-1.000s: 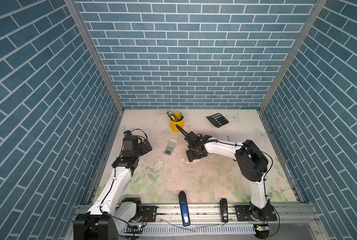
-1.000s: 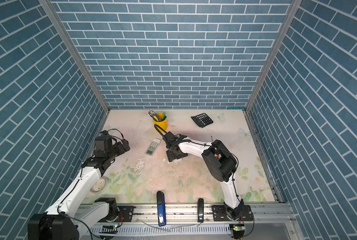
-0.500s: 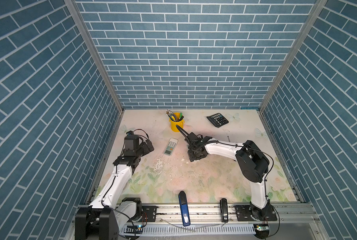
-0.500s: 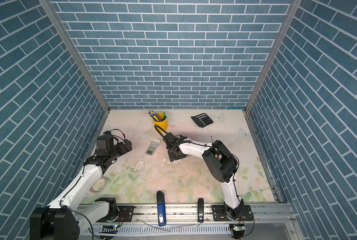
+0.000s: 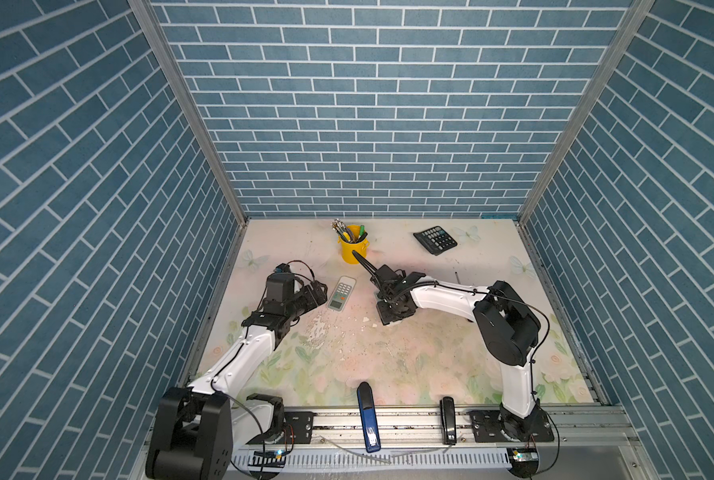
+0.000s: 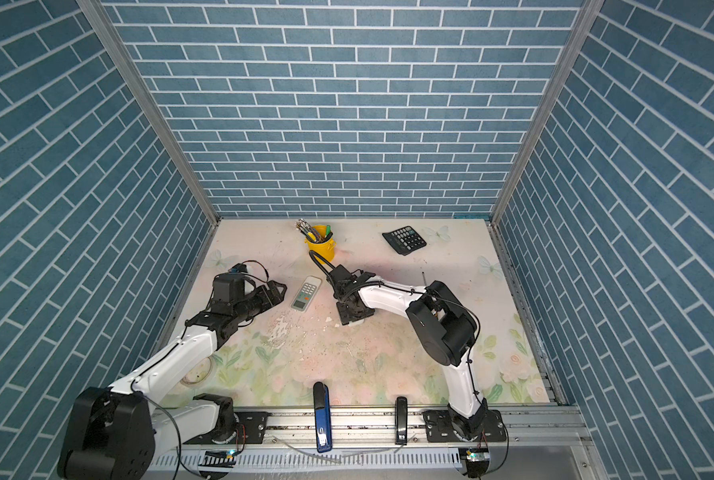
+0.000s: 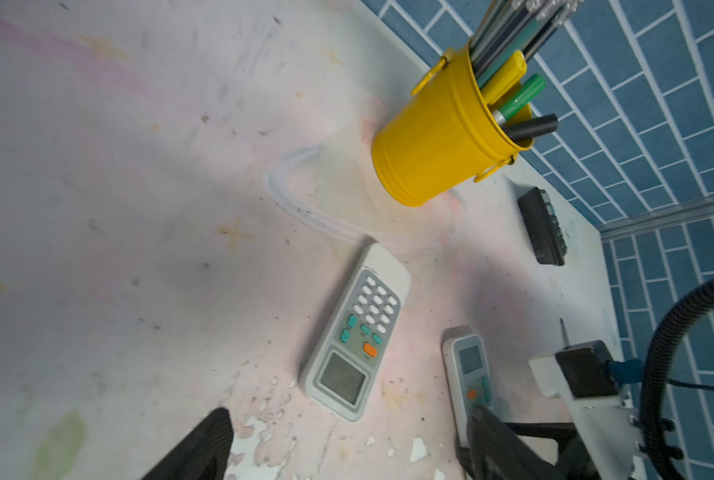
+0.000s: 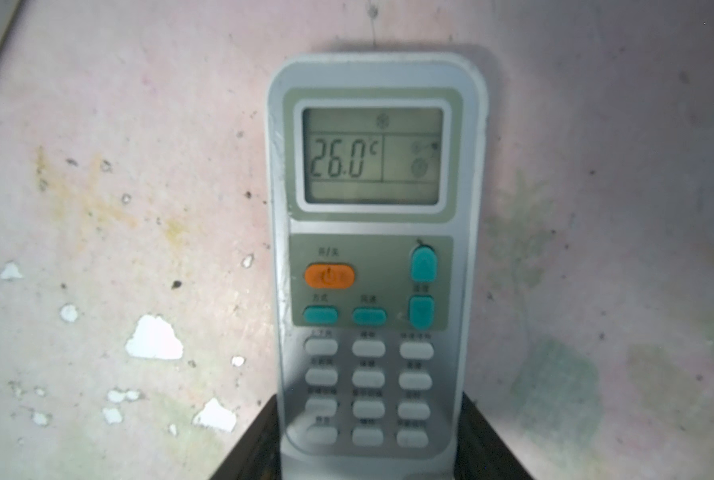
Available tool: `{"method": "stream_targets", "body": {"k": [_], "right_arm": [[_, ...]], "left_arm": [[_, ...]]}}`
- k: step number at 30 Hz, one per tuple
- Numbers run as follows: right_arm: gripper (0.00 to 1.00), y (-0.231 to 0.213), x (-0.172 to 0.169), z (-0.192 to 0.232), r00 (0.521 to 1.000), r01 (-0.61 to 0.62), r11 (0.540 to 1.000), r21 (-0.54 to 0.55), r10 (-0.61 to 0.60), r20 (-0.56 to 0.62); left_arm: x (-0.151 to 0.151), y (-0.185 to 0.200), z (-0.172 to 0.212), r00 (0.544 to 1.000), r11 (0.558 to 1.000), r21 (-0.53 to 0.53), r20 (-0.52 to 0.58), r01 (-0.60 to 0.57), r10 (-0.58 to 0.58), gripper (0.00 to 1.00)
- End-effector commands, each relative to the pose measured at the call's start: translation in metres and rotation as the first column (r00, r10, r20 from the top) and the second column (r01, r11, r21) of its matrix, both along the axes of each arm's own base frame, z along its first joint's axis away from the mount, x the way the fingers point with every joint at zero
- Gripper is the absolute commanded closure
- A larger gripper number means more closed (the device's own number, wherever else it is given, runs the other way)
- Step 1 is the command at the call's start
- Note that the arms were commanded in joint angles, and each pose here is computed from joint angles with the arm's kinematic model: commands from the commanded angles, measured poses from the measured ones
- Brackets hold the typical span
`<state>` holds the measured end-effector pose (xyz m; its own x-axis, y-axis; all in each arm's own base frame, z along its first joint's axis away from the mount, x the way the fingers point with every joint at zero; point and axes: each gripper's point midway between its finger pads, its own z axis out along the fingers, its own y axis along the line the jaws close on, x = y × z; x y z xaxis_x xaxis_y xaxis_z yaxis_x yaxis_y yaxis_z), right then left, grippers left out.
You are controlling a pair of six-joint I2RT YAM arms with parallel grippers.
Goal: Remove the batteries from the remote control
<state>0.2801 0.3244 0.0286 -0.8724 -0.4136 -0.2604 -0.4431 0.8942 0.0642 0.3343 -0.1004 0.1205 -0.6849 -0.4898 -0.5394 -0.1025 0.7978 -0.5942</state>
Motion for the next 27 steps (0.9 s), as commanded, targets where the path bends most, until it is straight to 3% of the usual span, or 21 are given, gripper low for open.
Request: {"method": "stream_targets", "body": {"k": [1, 9, 20, 27], "right_arm": [[0.68, -0.013, -0.009, 0.021, 0.999, -0.036, 0.999, -0.007, 0.036, -0.008], [0.70, -0.018, -0.010, 0.055, 0.997, -0.070, 0.997, 0.022, 0.069, 0.022], [0.71, -0.010, -0.007, 0.084, 0.994, -0.097, 0.992, 0.079, 0.093, 0.056], [0.72, -0.009, -0.001, 0.095, 0.992, -0.095, 0.991, 0.090, 0.088, 0.085]], "left_arm": [[0.012, -0.030, 0.006, 0.998, 0.991, -0.122, 0.048, 0.050, -0.045, 0.14], [0.039, -0.082, 0.006, 0.991, 0.947, -0.297, 0.096, 0.121, -0.096, 0.23], [0.069, -0.149, 0.024, 0.967, 0.822, -0.518, 0.210, 0.237, -0.146, 0.24], [0.064, -0.165, 0.011, 0.968, 0.796, -0.554, 0.188, 0.243, -0.164, 0.25]]}}
